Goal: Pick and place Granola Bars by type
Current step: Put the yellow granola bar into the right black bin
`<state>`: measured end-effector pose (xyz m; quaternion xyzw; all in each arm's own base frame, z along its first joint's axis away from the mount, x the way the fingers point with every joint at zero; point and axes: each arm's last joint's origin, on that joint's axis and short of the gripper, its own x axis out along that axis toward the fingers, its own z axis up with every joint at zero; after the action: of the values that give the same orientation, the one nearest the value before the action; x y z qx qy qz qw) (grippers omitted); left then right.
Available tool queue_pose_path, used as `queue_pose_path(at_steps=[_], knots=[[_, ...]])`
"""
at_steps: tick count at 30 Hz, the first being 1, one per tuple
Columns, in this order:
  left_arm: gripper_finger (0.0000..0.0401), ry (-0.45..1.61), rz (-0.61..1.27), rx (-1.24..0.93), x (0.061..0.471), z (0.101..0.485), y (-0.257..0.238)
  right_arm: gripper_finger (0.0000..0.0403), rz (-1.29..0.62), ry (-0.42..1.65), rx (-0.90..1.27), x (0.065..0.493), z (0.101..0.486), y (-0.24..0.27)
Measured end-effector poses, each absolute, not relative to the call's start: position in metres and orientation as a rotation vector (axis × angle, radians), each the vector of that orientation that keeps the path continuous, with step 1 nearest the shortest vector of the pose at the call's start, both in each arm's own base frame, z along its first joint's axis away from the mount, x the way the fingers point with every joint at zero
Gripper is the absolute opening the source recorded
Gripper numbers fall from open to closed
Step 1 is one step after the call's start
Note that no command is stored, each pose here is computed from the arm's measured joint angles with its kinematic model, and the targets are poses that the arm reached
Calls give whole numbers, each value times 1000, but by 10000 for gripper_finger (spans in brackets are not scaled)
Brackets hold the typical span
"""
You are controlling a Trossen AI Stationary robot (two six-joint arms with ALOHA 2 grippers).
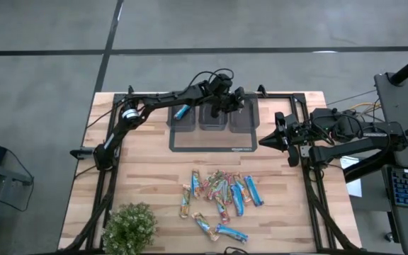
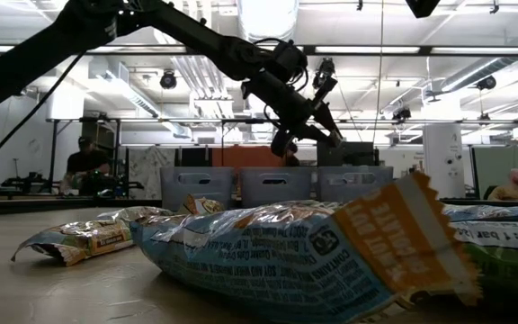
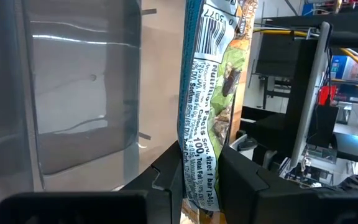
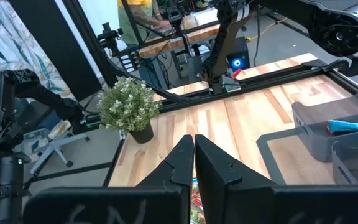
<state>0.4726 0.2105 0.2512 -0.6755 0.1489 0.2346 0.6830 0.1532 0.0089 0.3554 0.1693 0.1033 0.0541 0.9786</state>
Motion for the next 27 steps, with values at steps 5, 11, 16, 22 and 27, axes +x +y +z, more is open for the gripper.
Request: queue_pose_path(at_steps=[5,11,16,22,27], knots=[[65,333,529,-1511,473,251,211,8,109,209,341,153,355,9],[65,324,522,-1509,473,252,211,8,109,209,341,153,355,9],[86,321,520,-1509,473,252,211,8,109,209,342,153,355,9],[133,321,522,-1513,473,252,211,8,109,209,344,153,355,9],[142,334,518,-1514,473,249,210,8,109,209,344,153,355,9]])
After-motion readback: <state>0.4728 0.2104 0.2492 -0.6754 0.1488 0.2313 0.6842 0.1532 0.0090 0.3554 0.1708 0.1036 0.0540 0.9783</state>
